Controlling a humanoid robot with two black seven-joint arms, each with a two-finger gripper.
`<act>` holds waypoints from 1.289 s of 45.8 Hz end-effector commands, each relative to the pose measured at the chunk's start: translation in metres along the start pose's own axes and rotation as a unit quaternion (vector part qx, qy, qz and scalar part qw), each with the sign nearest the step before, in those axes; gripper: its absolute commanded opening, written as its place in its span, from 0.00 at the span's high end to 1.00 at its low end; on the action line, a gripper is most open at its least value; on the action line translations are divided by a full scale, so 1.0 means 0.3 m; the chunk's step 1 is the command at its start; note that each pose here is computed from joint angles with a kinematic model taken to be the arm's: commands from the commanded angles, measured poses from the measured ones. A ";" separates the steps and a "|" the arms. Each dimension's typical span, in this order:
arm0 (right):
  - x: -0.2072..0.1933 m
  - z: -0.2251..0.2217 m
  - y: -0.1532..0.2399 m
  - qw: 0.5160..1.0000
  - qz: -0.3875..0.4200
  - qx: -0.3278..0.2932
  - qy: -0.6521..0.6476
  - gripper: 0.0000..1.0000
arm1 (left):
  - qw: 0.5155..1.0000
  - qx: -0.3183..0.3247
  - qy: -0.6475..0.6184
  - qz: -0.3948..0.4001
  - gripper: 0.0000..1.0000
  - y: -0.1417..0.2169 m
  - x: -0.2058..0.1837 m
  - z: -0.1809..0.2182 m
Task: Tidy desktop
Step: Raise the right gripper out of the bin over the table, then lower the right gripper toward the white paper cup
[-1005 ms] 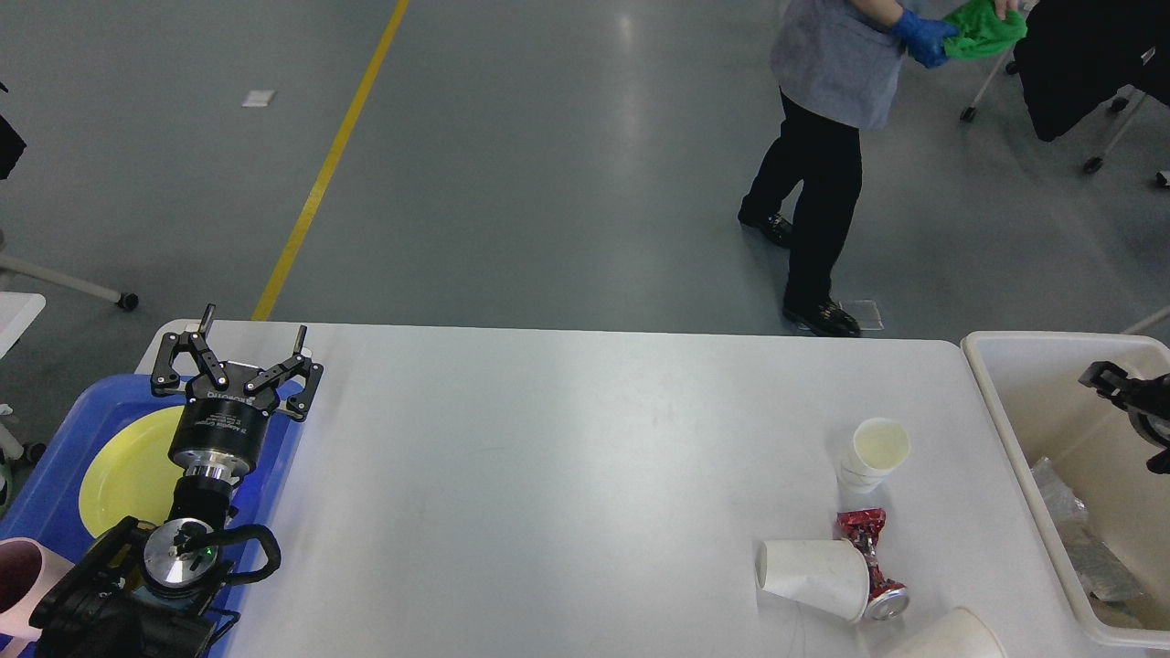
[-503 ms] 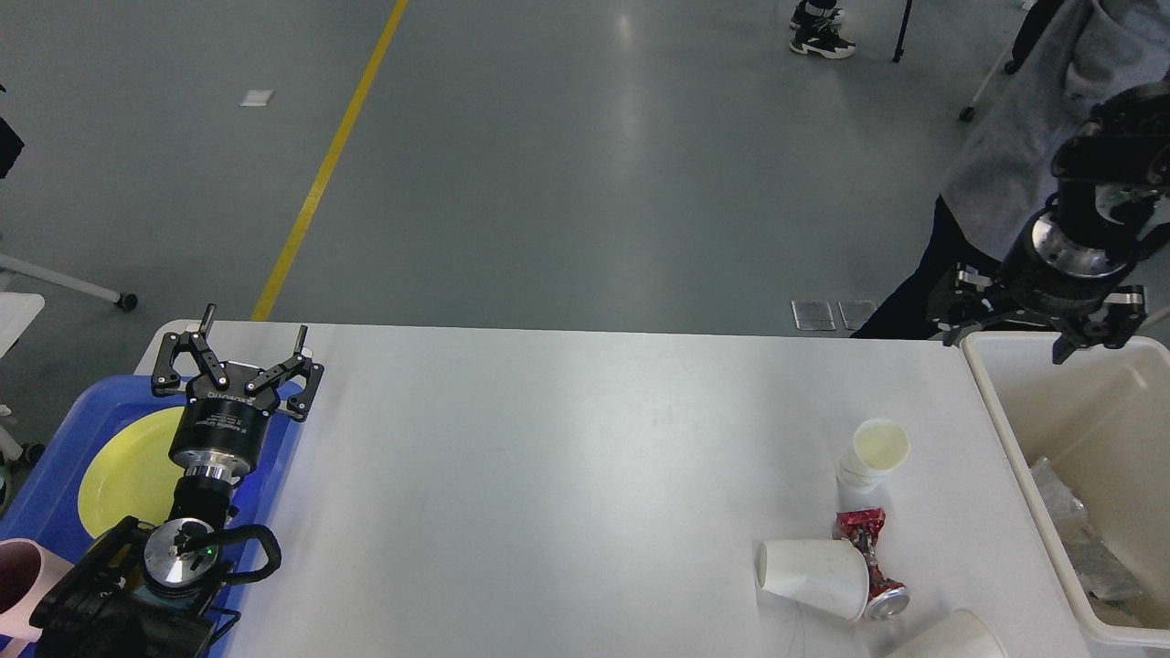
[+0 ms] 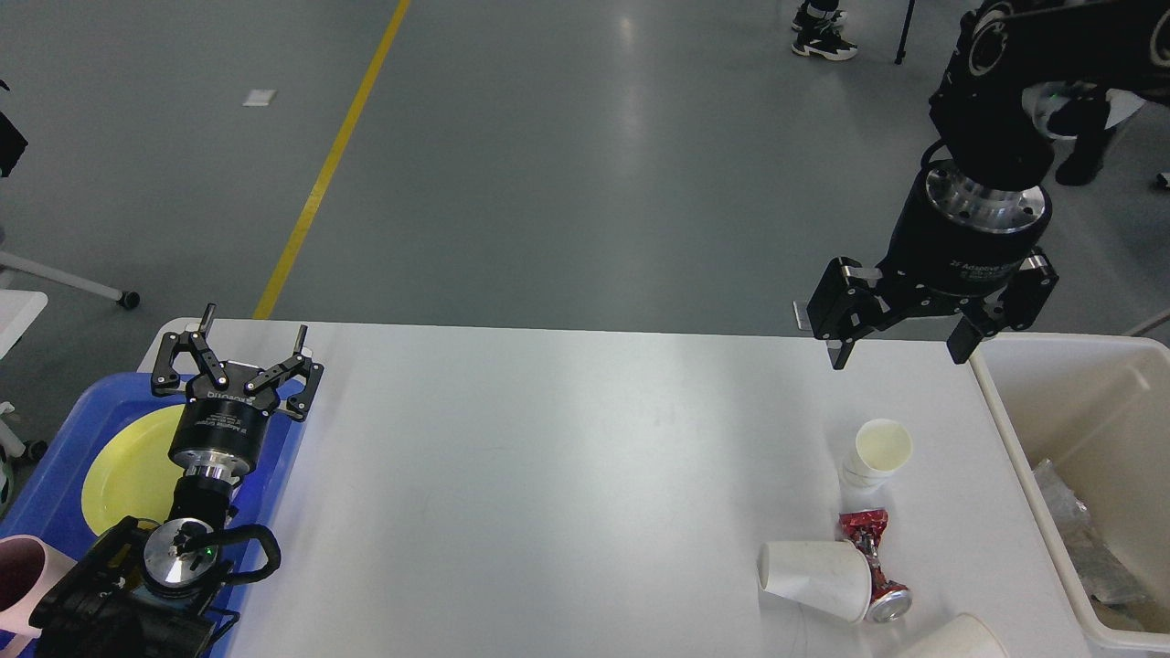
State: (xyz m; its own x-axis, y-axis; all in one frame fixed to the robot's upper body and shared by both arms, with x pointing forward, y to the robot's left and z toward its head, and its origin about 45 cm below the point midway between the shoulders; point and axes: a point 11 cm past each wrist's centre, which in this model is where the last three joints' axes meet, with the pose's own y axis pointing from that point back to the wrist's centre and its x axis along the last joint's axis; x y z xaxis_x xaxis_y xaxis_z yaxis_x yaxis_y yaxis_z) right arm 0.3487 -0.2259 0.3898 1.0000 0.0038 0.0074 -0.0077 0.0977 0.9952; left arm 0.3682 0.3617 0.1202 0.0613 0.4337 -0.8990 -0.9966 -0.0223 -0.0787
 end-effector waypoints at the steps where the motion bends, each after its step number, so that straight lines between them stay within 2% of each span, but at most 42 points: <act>1: -0.070 -0.001 -0.007 1.000 -0.024 0.019 -0.004 0.00 | 1.000 0.000 0.000 0.000 0.04 0.000 0.000 0.000; 17: -0.068 0.054 -0.027 0.999 -0.008 0.015 -0.036 0.02 | 1.000 0.000 0.000 0.000 0.04 0.000 0.000 0.000; 20: -0.069 0.073 -0.036 0.999 -0.008 0.023 -0.049 0.05 | 1.000 0.000 0.000 0.000 0.04 0.000 0.000 0.000; 22: -0.069 0.103 -0.048 0.997 -0.007 0.032 -0.066 0.11 | 1.000 0.000 0.000 0.000 0.04 0.000 0.000 0.000; 26: -0.079 0.171 -0.137 0.990 -0.021 0.058 -0.125 0.13 | 1.000 0.000 0.000 -0.001 0.04 0.000 -0.001 0.000; 32: -0.120 0.264 -0.269 0.973 -0.044 0.061 -0.217 0.12 | 1.000 0.000 0.000 -0.001 0.04 0.000 -0.001 0.000; 38: -0.195 0.322 -0.396 0.955 -0.073 0.067 -0.281 0.08 | 1.000 0.000 0.000 0.000 0.04 0.000 0.000 0.000; 50: -0.337 0.338 -0.555 0.938 -0.123 0.042 -0.320 0.02 | 1.000 0.000 0.000 0.000 0.04 0.000 0.000 0.000; 59: -0.461 0.368 -0.757 0.920 -0.138 -0.004 -0.367 0.01 | 1.000 0.000 0.000 -0.001 0.04 0.000 -0.001 0.000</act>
State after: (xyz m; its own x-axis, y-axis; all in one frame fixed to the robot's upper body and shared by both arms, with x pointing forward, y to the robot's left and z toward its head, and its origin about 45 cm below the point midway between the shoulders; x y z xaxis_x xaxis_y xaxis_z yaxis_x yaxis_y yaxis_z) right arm 0.2313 -0.3520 0.2046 0.7355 -0.6495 -0.1931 0.2314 -0.0272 0.9725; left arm 0.3682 0.3618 0.1201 0.0611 0.4338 -0.8989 -0.9967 -0.0223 -0.0785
